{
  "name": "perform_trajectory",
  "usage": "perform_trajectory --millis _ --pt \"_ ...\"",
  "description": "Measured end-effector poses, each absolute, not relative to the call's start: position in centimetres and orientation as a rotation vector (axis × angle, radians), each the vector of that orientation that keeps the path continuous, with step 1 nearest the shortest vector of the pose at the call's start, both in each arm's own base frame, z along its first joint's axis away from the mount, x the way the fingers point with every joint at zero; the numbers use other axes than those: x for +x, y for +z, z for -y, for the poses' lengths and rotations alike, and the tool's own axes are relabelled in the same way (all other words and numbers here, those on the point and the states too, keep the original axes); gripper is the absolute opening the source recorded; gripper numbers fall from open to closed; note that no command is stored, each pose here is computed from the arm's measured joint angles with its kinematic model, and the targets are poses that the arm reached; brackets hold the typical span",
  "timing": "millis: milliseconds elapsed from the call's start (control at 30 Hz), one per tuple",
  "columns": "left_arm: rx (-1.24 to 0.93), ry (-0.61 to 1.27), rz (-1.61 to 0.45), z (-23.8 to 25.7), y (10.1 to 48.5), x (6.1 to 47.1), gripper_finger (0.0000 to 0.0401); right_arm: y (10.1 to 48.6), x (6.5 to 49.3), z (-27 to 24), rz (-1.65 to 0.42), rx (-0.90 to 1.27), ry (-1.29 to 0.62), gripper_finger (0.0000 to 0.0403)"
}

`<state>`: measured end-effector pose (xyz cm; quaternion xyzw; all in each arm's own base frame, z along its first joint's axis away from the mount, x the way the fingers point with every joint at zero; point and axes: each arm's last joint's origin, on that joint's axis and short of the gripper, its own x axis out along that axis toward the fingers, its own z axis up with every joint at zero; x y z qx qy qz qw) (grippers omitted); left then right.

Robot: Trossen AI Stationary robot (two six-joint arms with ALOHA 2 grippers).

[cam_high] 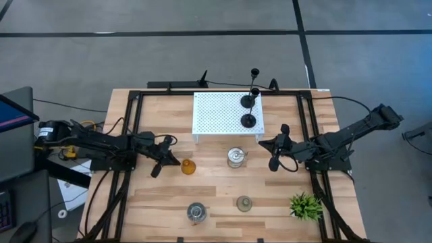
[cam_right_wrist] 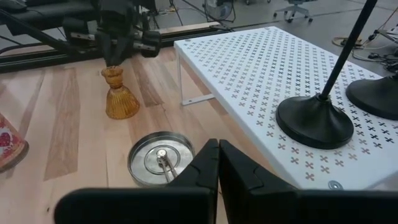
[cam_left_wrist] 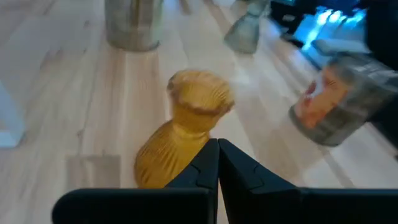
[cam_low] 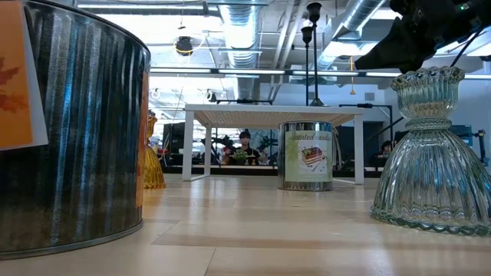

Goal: Pick & Place candle stick holders
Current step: Put the brown glass candle holder on the shelf

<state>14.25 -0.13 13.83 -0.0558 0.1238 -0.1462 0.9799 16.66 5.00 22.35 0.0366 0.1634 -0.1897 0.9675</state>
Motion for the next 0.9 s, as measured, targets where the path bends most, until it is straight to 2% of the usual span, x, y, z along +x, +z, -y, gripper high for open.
perform_trajectory --millis 167,400,767,900 --pt "-0.070 -0.137 -0.310 -0.3 13.0 14.5 0.0027 22.3 16.7 -4.8 -0.330 0.076 -0.391 0.0001" --pt "-0.093 -0.022 -0.351 -0.7 12.4 14.8 0.0079 22.3 16.8 -4.7 -0.338 0.084 -0.380 0.0001" --pt "-0.127 -0.063 -0.302 -0.5 12.9 14.9 0.0183 22.2 16.7 -4.7 -0.352 0.076 -0.380 0.0001" --pt "-0.004 -0.210 -0.287 0.0 12.9 14.9 0.0207 22.2 16.7 -4.7 -0.352 0.077 -0.381 0.0001"
